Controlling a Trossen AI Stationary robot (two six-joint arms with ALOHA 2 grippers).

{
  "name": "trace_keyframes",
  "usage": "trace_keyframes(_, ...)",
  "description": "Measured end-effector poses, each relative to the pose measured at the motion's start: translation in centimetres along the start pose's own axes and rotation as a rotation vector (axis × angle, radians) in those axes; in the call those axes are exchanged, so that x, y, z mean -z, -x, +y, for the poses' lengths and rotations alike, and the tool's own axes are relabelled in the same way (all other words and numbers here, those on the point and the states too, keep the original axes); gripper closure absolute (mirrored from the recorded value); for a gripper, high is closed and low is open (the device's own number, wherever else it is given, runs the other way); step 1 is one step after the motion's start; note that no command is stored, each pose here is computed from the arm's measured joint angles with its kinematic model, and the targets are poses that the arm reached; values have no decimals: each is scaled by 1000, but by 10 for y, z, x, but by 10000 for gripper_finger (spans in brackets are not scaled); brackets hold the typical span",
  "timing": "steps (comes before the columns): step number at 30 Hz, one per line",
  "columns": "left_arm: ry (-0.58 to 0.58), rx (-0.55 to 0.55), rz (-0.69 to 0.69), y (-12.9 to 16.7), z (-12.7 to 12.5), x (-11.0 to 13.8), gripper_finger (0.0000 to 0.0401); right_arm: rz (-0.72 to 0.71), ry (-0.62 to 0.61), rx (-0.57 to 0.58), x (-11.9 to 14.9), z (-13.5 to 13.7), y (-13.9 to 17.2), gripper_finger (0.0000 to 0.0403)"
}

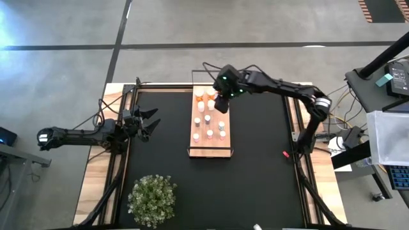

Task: Pick and place medicine bottles onto shelf by color
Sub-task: Put the white pill bottle on the shelf aligned with the other white pill bottle

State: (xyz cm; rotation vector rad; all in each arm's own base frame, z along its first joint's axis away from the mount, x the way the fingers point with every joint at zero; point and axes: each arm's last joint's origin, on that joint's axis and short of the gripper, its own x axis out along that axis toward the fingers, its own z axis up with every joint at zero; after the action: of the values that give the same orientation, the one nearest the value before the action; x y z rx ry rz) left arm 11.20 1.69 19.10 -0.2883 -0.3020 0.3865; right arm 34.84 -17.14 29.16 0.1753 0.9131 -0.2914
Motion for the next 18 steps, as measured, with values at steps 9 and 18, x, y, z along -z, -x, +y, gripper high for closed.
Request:
trace_keyframes(9,0,0,0,0,0,0,106,-445,39,34,53,6,8,262)
trace_keyframes(18,0,0,0,0,0,0,106,-745,68,58,110,11,-2,262)
